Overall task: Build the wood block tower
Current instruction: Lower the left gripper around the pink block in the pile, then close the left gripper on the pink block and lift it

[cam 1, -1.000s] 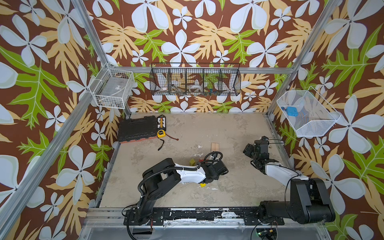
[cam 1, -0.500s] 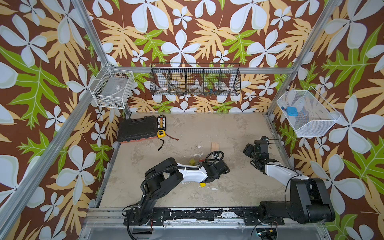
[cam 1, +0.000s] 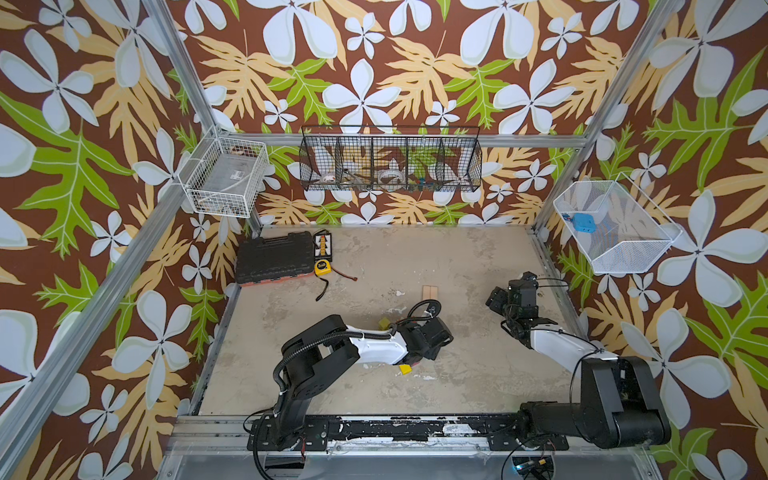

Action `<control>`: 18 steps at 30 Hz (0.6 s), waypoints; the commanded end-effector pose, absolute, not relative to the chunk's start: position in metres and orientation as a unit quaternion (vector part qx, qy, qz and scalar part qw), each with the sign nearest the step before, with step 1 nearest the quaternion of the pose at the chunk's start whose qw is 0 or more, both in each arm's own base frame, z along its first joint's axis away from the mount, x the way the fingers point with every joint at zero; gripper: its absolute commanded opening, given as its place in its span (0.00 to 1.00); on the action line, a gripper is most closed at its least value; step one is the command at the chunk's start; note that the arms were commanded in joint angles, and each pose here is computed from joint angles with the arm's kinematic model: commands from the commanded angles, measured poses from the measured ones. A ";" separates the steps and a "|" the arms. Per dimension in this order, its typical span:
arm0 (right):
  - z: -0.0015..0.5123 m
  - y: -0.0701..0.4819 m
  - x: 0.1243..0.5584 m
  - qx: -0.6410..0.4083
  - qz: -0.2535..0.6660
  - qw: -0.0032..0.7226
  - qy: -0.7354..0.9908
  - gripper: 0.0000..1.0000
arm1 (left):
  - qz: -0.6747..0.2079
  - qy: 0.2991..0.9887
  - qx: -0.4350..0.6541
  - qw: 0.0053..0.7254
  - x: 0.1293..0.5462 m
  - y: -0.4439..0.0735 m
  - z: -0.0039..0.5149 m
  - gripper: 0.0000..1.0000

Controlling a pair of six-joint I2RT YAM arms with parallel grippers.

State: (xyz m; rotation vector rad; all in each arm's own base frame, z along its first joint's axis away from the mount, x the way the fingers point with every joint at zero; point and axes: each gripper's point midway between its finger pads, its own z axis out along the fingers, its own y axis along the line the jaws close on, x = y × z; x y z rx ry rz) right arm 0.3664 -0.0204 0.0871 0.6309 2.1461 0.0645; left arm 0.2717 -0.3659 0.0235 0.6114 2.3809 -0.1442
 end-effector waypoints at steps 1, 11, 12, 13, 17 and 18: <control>0.090 -0.022 0.368 0.257 0.021 0.443 0.859 0.75 | -0.059 0.905 0.293 0.302 0.258 -0.366 0.014 0.88; 0.089 -0.021 0.369 0.255 0.020 0.442 0.860 0.75 | -0.072 0.903 0.315 0.284 0.251 -0.372 0.005 0.84; 0.089 -0.022 0.369 0.256 0.020 0.442 0.860 0.75 | -0.072 0.903 0.314 0.284 0.251 -0.372 0.006 0.83; 0.090 -0.022 0.369 0.255 0.019 0.442 0.859 0.75 | -0.072 0.903 0.314 0.285 0.251 -0.371 0.006 0.80; 0.089 -0.022 0.368 0.255 0.018 0.442 0.860 0.75 | -0.075 0.904 0.312 0.283 0.249 -0.369 0.008 0.78; 0.090 -0.022 0.369 0.255 0.018 0.443 0.859 0.75 | -0.076 0.904 0.311 0.284 0.249 -0.369 0.009 0.78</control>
